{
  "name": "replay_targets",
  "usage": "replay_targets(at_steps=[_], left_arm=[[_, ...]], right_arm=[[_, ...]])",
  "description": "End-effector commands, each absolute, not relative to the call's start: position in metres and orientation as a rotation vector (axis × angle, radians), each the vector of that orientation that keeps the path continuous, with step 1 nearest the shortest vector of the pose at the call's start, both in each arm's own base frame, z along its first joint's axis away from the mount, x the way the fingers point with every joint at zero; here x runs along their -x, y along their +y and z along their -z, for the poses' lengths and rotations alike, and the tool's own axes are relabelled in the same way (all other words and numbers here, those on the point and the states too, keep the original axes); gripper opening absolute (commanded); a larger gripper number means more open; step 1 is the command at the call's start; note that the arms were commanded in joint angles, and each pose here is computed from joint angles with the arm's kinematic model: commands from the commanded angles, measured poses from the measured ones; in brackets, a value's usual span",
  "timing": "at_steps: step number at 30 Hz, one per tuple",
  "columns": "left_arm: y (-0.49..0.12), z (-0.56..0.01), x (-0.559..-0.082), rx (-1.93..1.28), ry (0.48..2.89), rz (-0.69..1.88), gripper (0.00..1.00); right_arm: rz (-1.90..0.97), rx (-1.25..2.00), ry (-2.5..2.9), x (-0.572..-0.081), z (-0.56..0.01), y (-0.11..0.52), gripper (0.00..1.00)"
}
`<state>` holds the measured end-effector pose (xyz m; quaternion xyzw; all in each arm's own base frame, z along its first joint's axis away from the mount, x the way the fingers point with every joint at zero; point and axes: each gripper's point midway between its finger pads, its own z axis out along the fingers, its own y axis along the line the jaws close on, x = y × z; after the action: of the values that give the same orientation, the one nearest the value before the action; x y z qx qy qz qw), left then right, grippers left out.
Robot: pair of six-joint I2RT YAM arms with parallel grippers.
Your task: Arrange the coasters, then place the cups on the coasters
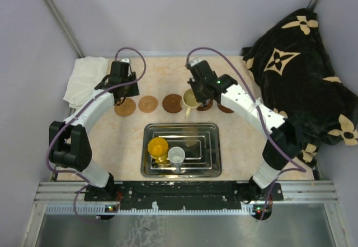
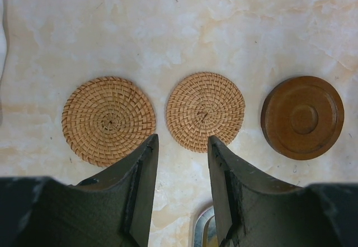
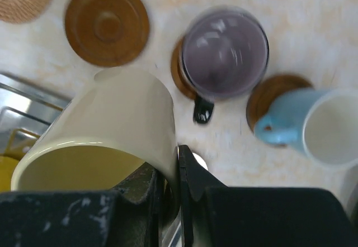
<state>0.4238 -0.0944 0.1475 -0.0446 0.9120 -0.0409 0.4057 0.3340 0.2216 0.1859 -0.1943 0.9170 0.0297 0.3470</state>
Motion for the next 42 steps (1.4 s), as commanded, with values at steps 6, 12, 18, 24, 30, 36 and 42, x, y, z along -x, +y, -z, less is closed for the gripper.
replay_targets(at_steps=[6,12,18,24,30,36,42], left_arm=[[-0.088,-0.171,-0.427,0.168,2.216,0.095,0.48],[-0.078,-0.176,-0.428,0.2,2.179,0.066,0.48],[-0.069,-0.176,-0.428,0.221,2.17,0.048,0.48],[-0.062,-0.176,-0.429,0.235,2.166,0.042,0.48],[-0.06,-0.173,-0.428,0.244,2.172,0.038,0.48],[-0.06,-0.17,-0.43,0.251,2.18,0.039,0.48],[-0.06,-0.168,-0.431,0.253,2.185,0.041,0.48]], right_arm=[[-0.265,0.877,2.028,-0.422,-0.244,0.314,0.0],[-0.278,0.977,2.077,-0.447,-0.214,0.32,0.0],[-0.275,1.008,2.102,-0.464,-0.188,0.322,0.0],[-0.269,1.043,2.118,-0.474,-0.168,0.33,0.0],[-0.273,1.063,2.117,-0.481,-0.161,0.335,0.0],[-0.266,1.102,2.134,-0.479,-0.151,0.335,0.0],[-0.254,1.144,2.152,-0.474,-0.142,0.333,0.0]])
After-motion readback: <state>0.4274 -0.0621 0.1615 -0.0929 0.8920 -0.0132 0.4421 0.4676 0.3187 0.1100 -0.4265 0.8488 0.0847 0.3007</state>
